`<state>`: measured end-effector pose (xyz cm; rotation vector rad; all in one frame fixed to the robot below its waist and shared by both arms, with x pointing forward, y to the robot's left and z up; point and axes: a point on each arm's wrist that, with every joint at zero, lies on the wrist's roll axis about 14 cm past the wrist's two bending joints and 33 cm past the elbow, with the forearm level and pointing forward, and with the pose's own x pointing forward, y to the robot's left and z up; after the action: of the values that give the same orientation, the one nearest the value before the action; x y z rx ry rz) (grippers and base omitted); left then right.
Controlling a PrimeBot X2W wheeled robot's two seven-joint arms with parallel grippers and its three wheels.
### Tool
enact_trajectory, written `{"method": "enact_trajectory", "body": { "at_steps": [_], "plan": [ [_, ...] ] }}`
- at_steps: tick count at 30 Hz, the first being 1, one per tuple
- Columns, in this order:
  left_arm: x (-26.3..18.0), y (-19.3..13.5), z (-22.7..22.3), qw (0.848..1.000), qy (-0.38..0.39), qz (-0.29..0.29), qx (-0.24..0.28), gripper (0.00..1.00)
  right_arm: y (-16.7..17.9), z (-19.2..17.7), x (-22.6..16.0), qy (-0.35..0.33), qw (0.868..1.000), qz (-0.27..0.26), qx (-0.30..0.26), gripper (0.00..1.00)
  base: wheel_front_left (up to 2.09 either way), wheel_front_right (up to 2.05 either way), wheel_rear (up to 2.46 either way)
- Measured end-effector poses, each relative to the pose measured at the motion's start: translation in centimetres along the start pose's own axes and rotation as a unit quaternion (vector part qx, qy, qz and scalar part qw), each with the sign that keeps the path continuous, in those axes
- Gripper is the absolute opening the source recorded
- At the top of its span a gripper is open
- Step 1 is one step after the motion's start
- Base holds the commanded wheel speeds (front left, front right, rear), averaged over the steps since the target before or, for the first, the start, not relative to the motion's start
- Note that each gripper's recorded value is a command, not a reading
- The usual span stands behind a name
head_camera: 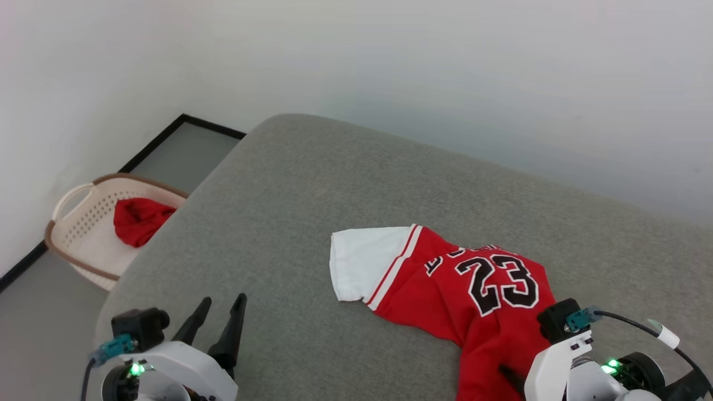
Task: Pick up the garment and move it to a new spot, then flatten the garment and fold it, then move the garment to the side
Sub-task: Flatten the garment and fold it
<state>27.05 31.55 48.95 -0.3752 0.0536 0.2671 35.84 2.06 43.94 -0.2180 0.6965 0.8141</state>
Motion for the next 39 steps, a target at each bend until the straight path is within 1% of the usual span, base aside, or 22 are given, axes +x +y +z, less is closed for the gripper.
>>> {"method": "enact_trajectory", "body": {
  "at_steps": [4,7,9,12,14,16,19,21,23,26,30,32,33,34,35,36,39],
  "plan": [
    [-0.3,0.7,-0.2,1.0,-0.003,0.013,-0.001,1.0,-0.3,0.0,0.8,0.004,1.0,-0.002,-0.006,0.0,0.0,0.0,0.0],
    [-0.4,0.9,-0.1,1.0,-0.006,0.015,-0.004,1.0,-0.6,0.2,0.7,0.004,1.0,-0.008,-0.014,0.0,0.0,0.0,0.0],
    [-0.5,1.0,-0.1,1.0,-0.009,0.017,-0.007,1.0,-0.8,1.2,0.4,-0.01,0.999,-0.013,-0.029,0.0,0.0,0.0,0.0],
    [-0.5,0.9,-0.2,1.0,-0.008,0.014,-0.007,1.0,-1.0,3.4,-0.3,-0.039,0.997,-0.022,-0.068,0.0,0.0,0.0,0.0],
    [-0.5,0.8,-0.2,1.0,-0.007,0.013,-0.008,1.0,-0.5,5.0,-0.8,-0.062,0.993,-0.02,-0.1,0.0,0.0,0.0,0.0],
    [-0.4,0.7,-0.2,1.0,-0.008,0.012,-0.008,1.0,0.8,6.4,-1.2,-0.082,0.987,-0.006,-0.135,0.0,0.0,0.0,0.0],
    [-0.4,0.5,-0.2,1.0,-0.007,0.009,-0.009,1.0,3.2,8.2,-1.8,-0.112,0.975,0.019,-0.193,0.0,0.0,0.0,0.0],
    [-0.4,0.4,-0.3,1.0,-0.005,0.007,-0.01,1.0,5.1,8.8,-2.1,-0.126,0.966,0.043,-0.22,0.0,0.0,0.0,0.0],
    [-0.3,0.4,-0.5,1.0,-0.003,0.007,-0.009,1.0,6.7,8.6,-2.0,-0.125,0.962,0.068,-0.232,0.0,0.0,0.0,0.0],
    [-0.2,0.3,-0.6,1.0,0.0,0.008,-0.01,1.0,8.1,7.4,-1.7,-0.108,0.963,0.096,-0.229,0.0,0.0,0.0,0.0],
    [-0.2,0.3,-1.1,1.0,0.008,0.01,-0.009,1.0,9.0,5.3,-1.2,-0.072,0.964,0.12,-0.226,0.0,0.0,0.0,0.0],
    [-0.1,0.4,-1.2,1.0,0.011,0.011,-0.008,1.0,9.0,4.7,-1.0,-0.065,0.965,0.124,-0.223,0.0,0.0,0.0,0.0],
    [-0.1,0.4,-1.3,1.0,0.013,0.012,-0.007,1.0,9.0,4.2,-1.0,-0.059,0.966,0.126,-0.218,0.05,0.0,0.0,0.0],
    [-0.1,0.4,-1.5,1.0,0.016,0.013,-0.007,1.0,8.9,3.7,-0.8,-0.053,0.968,0.127,-0.211,0.3,0.0,0.0,0.0],
    [-0.1,0.5,-1.5,1.0,0.017,0.013,-0.007,1.0,8.8,3.2,-0.8,-0.049,0.969,0.127,-0.206,0.88,0.0,0.0,0.0],
    [-0.1,0.5,-1.6,1.0,0.018,0.013,-0.007,1.0,8.7,3.0,-0.7,-0.047,0.97,0.127,-0.202,1.0,0.0,0.0,0.0],
    [0.1,0.3,-1.8,1.0,0.022,0.011,-0.005,1.0,8.9,3.3,-0.7,-0.059,0.974,0.132,-0.174,1.0,0.0,0.0,0.0]
  ]
}}
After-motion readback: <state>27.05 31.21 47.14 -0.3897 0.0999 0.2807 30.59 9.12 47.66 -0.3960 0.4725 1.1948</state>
